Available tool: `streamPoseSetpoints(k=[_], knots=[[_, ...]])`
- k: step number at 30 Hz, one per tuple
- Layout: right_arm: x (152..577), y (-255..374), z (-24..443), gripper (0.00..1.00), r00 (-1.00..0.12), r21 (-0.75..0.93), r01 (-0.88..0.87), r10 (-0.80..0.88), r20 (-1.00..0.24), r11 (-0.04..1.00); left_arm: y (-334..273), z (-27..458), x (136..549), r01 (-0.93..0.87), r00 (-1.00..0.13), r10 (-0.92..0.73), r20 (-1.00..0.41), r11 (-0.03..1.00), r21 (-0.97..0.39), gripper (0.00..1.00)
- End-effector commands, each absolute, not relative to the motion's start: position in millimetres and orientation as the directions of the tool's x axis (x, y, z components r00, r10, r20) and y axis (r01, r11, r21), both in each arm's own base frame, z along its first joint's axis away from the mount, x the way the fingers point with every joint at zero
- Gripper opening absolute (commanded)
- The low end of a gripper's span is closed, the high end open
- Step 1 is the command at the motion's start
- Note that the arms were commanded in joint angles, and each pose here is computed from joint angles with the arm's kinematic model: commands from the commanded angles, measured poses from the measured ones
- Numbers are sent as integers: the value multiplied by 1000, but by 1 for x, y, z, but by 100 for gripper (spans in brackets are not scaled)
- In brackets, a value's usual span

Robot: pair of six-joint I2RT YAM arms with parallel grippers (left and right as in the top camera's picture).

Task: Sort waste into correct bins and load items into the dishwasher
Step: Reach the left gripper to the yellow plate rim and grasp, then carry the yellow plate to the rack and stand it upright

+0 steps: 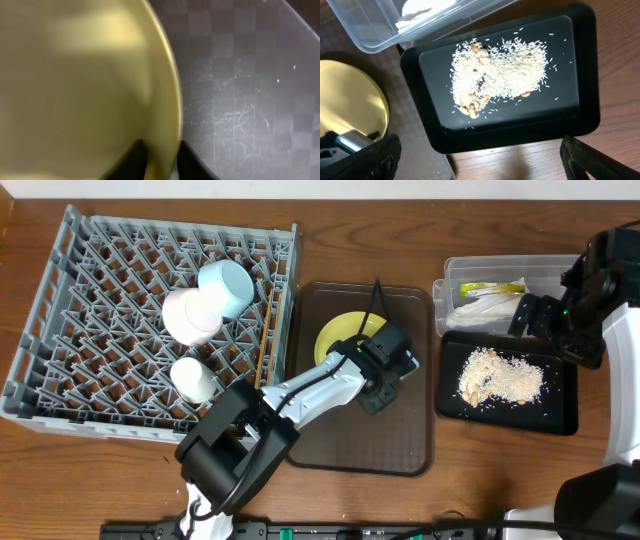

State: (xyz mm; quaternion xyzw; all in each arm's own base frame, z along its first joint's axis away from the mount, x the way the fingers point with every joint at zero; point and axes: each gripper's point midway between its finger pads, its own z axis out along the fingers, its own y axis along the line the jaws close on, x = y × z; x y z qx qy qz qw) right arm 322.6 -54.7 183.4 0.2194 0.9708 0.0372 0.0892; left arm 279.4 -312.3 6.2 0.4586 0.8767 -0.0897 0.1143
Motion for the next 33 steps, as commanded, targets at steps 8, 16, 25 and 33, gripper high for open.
streamPoseSetpoints(k=[8, 16, 25, 33], knots=[[323, -53, 191, 99, -882, 120, 420, 436, -179, 900, -296, 21, 292, 799, -560, 778, -285, 598, 63, 8], [323, -53, 191, 99, -882, 120, 420, 436, -178, 900, -302, 109, 307, 777, -507, 708, -492, 622, 95, 8], [322, -53, 191, 99, -883, 119, 420, 436, -176, 900, -247, 218, 349, 584, -536, 422, -731, 811, 39, 8], [322, -53, 191, 99, -883, 119, 420, 436, -175, 900, -210, 250, 375, 482, -667, 70, -742, 800, -358, 8]])
